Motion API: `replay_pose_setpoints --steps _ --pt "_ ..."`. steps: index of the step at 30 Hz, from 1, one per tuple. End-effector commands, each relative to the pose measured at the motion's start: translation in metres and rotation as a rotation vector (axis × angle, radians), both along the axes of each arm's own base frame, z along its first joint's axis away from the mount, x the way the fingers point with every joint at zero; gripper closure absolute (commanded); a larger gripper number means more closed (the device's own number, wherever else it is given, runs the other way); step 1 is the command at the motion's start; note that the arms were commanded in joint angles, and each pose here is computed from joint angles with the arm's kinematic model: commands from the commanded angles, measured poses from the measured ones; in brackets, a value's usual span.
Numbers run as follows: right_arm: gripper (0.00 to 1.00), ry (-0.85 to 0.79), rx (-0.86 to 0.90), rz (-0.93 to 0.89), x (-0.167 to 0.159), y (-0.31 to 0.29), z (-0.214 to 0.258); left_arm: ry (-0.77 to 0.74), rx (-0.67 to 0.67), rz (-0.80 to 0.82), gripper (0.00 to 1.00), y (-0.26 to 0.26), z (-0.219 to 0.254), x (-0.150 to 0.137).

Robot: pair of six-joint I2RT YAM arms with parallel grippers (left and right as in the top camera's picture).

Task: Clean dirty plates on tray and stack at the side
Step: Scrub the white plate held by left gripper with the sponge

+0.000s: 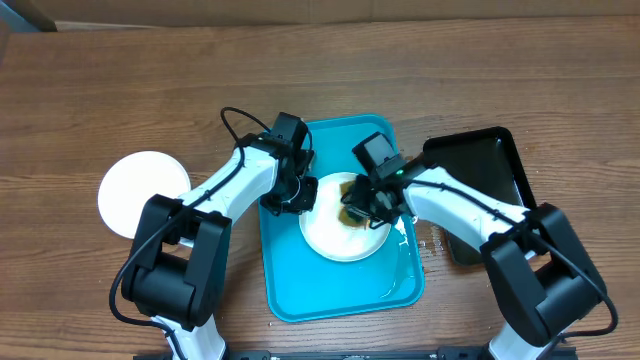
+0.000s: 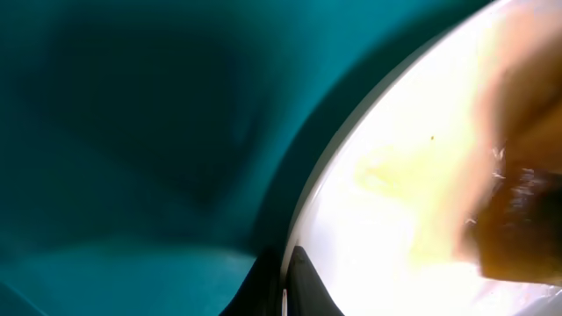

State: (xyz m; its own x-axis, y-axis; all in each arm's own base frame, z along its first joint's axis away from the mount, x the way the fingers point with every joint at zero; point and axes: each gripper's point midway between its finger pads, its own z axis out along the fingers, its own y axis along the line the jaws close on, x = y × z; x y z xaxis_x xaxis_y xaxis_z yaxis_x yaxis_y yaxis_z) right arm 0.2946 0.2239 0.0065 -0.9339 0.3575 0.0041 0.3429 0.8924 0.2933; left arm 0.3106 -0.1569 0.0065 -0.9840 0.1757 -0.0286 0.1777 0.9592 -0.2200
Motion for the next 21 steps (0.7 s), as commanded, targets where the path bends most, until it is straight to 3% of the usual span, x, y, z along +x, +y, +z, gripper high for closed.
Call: replay_pose_setpoints --steps 1,10,13,16,21 --pt "0.96 0.141 -0.185 -0.138 -0.026 -0.052 -0.028 0.004 0.071 0.078 0.96 0.016 -0.008 0.001" --pt "0.96 0.133 -0.4 -0.14 -0.035 -0.094 -0.02 -0.005 0.09 0.12 0.96 0.02 -0.008 0.004" --pt "0.96 0.07 -0.349 -0.027 -0.021 -0.08 -0.011 -0.004 0.089 0.116 0.96 0.019 -0.008 0.004" --pt "0.96 0.014 -0.191 0.144 -0.014 -0.041 -0.005 -0.004 0.087 0.115 0.96 0.018 -0.008 0.004" --pt "0.96 -0.014 -0.047 0.292 -0.03 0.013 0.0 -0.004 0.087 0.115 0.96 0.018 -0.008 0.004"
